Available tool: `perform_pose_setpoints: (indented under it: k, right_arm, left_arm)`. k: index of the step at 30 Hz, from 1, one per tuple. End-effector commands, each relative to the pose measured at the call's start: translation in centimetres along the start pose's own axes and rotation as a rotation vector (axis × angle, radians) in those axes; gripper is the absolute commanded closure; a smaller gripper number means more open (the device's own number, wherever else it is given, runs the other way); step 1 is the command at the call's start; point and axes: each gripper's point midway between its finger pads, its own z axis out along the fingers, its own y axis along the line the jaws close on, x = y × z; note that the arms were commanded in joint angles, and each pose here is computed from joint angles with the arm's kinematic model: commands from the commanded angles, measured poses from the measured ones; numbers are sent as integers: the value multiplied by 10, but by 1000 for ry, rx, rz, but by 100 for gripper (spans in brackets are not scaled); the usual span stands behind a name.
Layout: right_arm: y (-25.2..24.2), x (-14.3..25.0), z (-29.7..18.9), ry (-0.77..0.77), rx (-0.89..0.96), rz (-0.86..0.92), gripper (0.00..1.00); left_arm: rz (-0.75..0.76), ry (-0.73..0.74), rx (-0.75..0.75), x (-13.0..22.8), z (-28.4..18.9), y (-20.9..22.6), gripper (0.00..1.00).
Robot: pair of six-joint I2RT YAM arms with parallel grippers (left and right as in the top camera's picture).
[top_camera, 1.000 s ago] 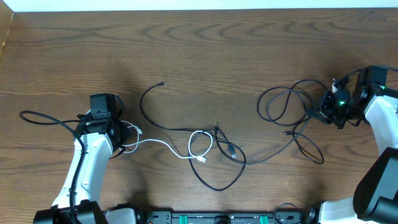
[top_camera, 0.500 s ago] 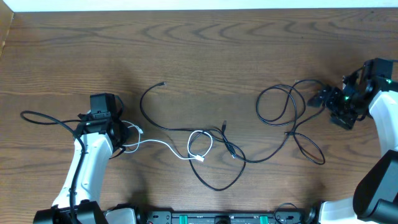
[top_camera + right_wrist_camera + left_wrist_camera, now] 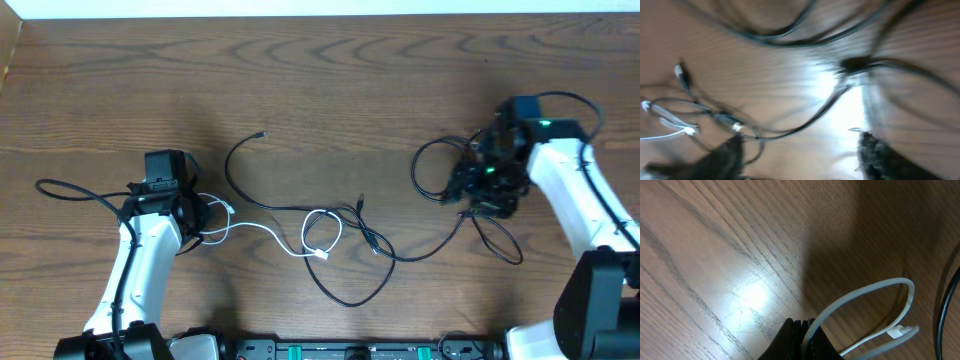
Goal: Untangle cables
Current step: 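Release the black cable and move the right gripper back toward center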
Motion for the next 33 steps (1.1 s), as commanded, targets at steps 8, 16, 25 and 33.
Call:
perform_pose_setpoints:
  k: [8, 16, 25, 33]
  right_arm:
    - [61, 51, 21, 120, -14, 343, 48]
    - [52, 90, 50, 111, 184, 781, 44]
    - [53, 110, 86, 91, 199, 885, 60]
    - [33, 105, 110, 2, 206, 928, 70]
  left_arm:
    - [-8, 11, -6, 3, 3, 2, 92]
    - [-8, 9, -5, 2, 3, 2, 92]
    - [-15, 10, -2, 2, 3, 1, 92]
    - [-16, 10, -2, 2, 3, 1, 92]
